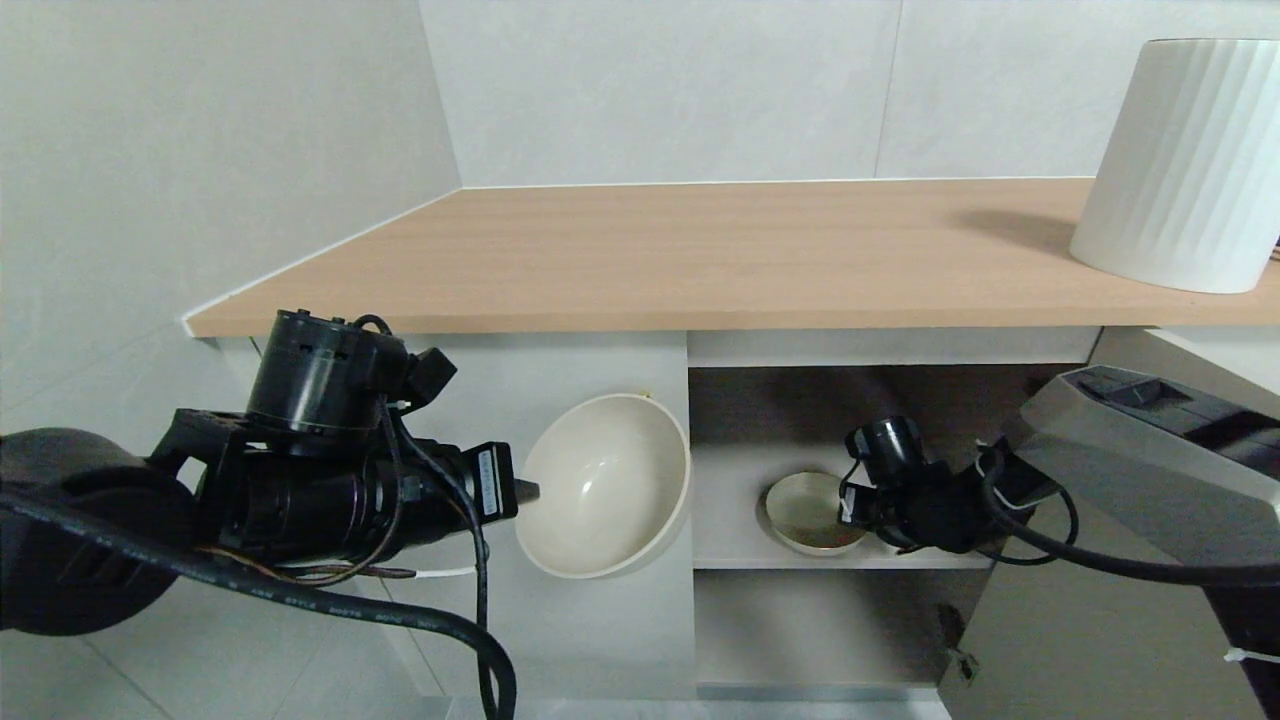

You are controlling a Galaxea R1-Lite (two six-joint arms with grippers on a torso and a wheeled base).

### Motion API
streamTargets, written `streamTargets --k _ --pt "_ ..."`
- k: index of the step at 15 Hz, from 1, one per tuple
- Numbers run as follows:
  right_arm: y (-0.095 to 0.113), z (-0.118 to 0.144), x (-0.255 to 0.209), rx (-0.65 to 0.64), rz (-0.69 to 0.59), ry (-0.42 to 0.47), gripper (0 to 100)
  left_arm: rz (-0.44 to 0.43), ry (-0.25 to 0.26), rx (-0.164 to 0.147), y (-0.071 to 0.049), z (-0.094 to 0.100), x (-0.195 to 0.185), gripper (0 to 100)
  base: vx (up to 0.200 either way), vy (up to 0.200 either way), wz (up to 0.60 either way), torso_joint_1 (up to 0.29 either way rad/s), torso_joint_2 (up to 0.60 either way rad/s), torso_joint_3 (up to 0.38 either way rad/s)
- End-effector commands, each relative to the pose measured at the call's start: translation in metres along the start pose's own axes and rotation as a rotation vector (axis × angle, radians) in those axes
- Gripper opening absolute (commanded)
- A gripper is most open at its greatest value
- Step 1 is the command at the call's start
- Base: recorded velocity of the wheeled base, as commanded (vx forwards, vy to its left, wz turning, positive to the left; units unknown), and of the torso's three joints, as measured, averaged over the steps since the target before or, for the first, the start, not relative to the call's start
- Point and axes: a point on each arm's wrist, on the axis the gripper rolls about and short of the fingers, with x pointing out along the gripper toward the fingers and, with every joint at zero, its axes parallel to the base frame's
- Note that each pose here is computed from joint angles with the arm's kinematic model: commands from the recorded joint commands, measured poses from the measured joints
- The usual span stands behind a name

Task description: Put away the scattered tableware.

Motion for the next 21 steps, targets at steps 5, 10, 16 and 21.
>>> streamTargets --k 5,10,16,21 --pt "-0.002 0.004 0.006 0.011 -0.006 -0.011 0 0.004 0.008 -0.001 0.001 0.0 0.003 0 0.0 0.0 0.0 0.0 0.0 0.0" --pt "-0.001 0.005 0.007 0.013 -0.002 -0.014 100 0.01 0.015 -0.002 0.001 -0.001 0.007 0 0.0 0.0 0.0 0.0 0.0 0.0" --pt "-0.008 0.018 -0.035 0.008 0.058 -0.004 100 0.033 0.104 0.027 -0.005 -0.017 0.035 0 0.0 0.0 0.0 0.0 0.0 0.0" --pt "-0.013 0.041 -0.118 -0.047 0.267 -0.026 100 0.108 0.186 0.077 -0.01 -0.042 0.066 0 0.0 0.0 0.0 0.0 0.0 0.0"
